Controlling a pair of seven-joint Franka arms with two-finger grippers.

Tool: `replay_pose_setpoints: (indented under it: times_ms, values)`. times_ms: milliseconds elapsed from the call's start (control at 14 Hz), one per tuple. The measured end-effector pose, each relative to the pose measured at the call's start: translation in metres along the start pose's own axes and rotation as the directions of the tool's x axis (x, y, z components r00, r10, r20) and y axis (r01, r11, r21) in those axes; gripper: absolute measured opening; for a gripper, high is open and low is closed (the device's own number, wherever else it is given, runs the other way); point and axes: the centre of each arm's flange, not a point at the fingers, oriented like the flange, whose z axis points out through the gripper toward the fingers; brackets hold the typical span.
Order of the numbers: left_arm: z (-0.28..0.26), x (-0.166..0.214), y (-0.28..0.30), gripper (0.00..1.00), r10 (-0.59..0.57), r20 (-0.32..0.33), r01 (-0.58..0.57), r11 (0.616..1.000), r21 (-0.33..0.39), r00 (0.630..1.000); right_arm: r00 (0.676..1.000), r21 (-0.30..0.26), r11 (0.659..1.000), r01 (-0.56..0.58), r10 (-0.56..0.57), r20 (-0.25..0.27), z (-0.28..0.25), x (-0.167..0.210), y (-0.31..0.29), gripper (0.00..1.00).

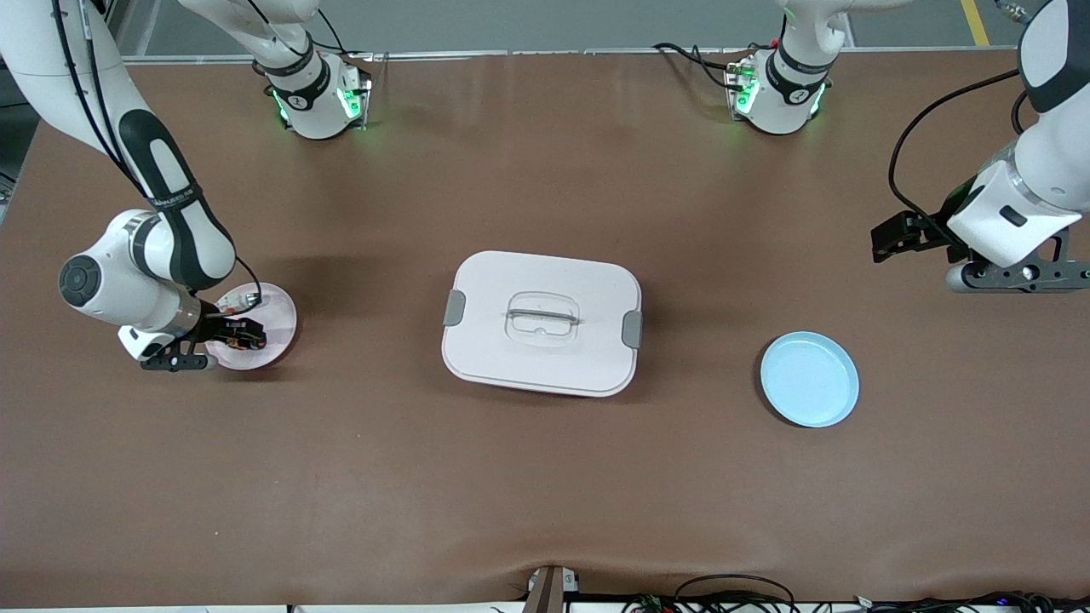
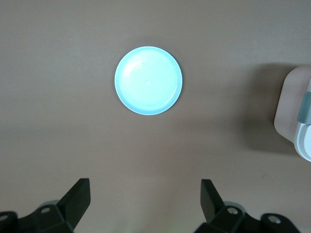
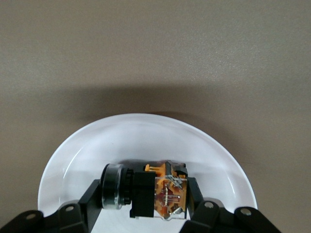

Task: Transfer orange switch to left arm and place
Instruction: 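Close the right gripper on the black-orange switch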

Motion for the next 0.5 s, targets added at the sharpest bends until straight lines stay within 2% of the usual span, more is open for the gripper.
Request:
replay_pose_setpoints:
  times_ms: [286,500]
  values:
    - [-0.0001,0.0,0.0003,1.0,0.001,-0.001,-0.001,1.0,0.0,1.0,0.999,0.004,0.999,-0.04,0.04,0.001,-0.0019,0.0019,-0.0009,0.73]
    - [-0.0008,0.0,0.0038,1.0,0.007,-0.004,-0.007,1.0,-0.001,1.0,0.994,0.019,0.995,-0.102,0.101,0.045,-0.0092,0.0072,-0.009,0.73]
